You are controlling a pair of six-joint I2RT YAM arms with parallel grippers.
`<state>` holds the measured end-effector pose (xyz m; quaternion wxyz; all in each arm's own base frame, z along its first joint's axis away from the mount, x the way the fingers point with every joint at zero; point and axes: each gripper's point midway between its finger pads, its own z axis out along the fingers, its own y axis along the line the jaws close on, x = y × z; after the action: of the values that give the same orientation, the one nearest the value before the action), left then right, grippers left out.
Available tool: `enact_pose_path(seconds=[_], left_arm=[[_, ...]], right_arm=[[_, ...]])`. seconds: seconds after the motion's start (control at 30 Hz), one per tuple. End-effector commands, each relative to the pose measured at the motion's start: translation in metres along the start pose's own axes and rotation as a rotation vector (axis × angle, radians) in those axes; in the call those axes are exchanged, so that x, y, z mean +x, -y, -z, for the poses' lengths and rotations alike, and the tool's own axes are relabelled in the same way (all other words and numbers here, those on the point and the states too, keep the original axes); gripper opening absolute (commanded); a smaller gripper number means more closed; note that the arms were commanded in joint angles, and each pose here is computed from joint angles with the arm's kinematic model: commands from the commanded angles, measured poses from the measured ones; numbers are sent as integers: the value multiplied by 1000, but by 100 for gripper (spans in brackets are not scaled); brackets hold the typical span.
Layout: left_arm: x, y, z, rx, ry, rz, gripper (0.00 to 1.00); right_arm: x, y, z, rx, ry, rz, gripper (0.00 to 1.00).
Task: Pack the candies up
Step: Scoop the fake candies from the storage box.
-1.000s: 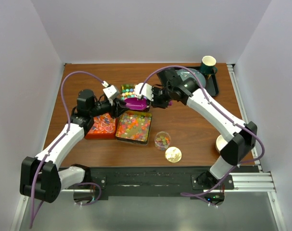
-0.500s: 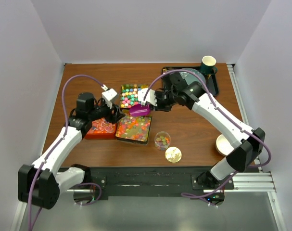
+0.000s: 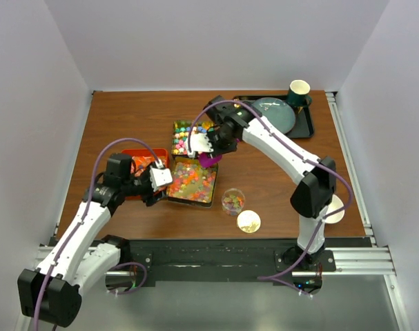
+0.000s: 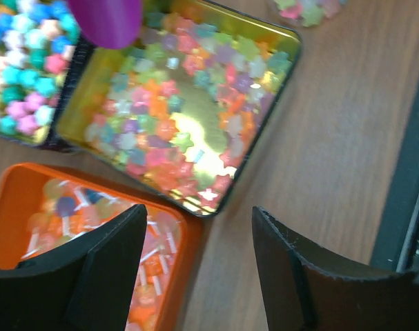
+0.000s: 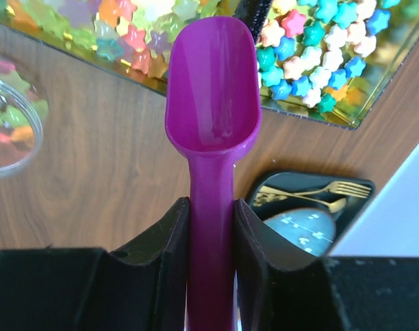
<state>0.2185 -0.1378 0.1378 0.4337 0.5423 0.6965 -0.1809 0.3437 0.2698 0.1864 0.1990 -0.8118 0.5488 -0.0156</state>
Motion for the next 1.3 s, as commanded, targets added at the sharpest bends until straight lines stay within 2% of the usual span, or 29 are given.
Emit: enact_pose_path(seconds=[0.0,0.13,0.3,0.53,0.73,0.9,1.27], left_arm=[[2,20,-8,97,64,-55,66],[13,32,-14,101,88,-41,65],[24,34,-14,70,67,-40,65],[50,38,-11,70,-48,-42,63],[46,49,-5,92,-38,-96,63],[48,50,-1,62,-25,-136,62],[39,36,-11,61,7,-62,60]], right_arm=[[-6,3,17,10,-122,98,0],[-4,4,8,23,-221,114,0],[-12,8,-5,58,-284,116,0],[-29,6,-28,71,-345,105,0],[-58,-10,-44,32,-269,68,0],[-58,-29,-54,-29,-259,98,0],[-55,-42,-70,-102,-232,171,0]])
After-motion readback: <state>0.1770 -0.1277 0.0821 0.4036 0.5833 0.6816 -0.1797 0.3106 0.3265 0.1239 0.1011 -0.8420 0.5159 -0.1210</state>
